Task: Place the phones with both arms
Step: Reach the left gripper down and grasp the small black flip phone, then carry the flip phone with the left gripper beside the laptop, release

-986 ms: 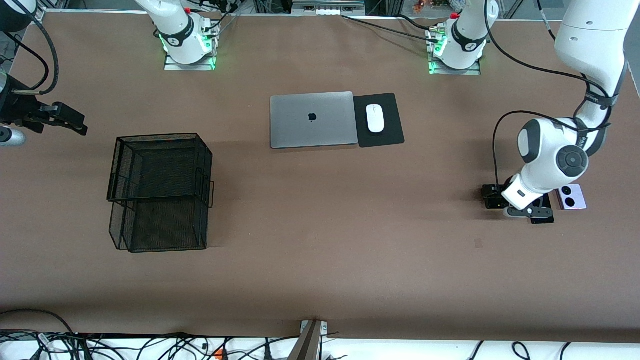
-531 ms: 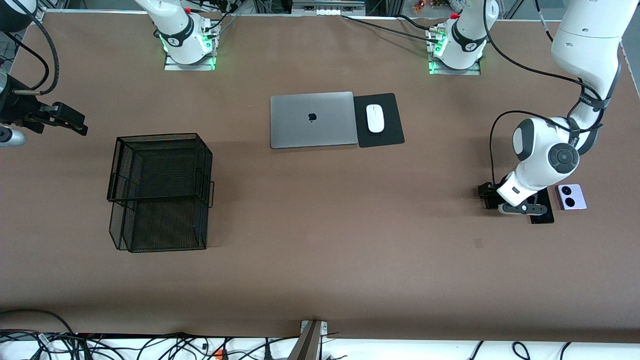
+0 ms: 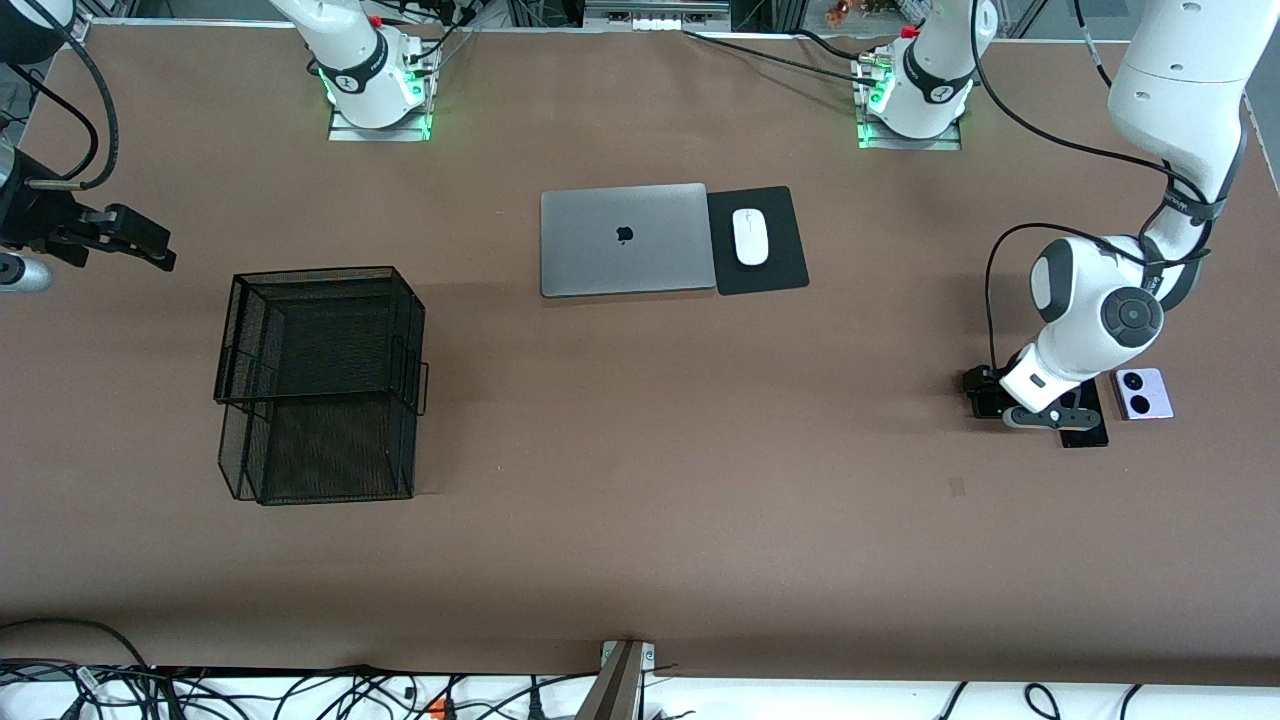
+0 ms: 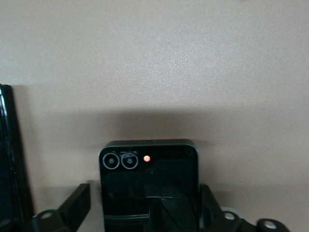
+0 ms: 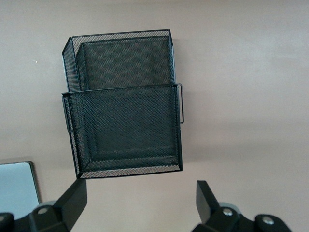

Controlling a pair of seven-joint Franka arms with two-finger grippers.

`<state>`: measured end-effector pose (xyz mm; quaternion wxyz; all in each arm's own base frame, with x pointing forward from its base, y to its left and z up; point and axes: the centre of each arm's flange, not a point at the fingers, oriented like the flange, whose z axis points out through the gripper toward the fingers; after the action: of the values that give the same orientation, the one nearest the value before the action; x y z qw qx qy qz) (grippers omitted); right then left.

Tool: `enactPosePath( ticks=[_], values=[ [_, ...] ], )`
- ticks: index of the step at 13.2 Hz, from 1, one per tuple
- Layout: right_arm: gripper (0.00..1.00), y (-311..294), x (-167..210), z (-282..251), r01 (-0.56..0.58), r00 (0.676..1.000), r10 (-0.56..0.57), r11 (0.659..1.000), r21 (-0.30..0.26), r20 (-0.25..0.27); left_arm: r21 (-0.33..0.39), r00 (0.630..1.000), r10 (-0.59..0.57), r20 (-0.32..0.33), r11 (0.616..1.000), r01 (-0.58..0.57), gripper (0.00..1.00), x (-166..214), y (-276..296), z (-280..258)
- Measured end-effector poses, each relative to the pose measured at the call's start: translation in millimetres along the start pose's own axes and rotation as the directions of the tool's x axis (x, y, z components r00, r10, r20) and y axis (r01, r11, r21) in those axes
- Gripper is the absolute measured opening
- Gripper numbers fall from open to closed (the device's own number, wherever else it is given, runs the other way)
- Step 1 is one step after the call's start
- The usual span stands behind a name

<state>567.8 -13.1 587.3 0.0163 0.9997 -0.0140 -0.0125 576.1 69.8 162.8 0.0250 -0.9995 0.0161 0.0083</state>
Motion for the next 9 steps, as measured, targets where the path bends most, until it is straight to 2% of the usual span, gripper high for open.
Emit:
enactPosePath(
  ticks=[1,5,7,9],
  values=[
    [1.0,0,0,0,0.0,1.0,0.0,1.0,0.0,0.0,0.0,1.0,0.001,-0.003,1.0,-0.001,0.81,1,1,-2],
    [1.0,0,0,0,0.001,1.0,-0.001,1.0,0.0,0.0,0.0,1.0,-0.001,0.005,1.0,0.001,0.8,3,0,-5],
    [1.0,0,0,0,0.001,1.0,-0.001,1.0,0.0,0.0,0.001,0.999,0.006,0.047,1.0,-0.006,0.8,15,2,-24],
    [1.0,0,0,0,0.001,1.0,-0.001,1.0,0.0,0.0,-0.002,0.995,0.026,0.099,1.0,-0.026,0.8,39,17,-66]
  ],
)
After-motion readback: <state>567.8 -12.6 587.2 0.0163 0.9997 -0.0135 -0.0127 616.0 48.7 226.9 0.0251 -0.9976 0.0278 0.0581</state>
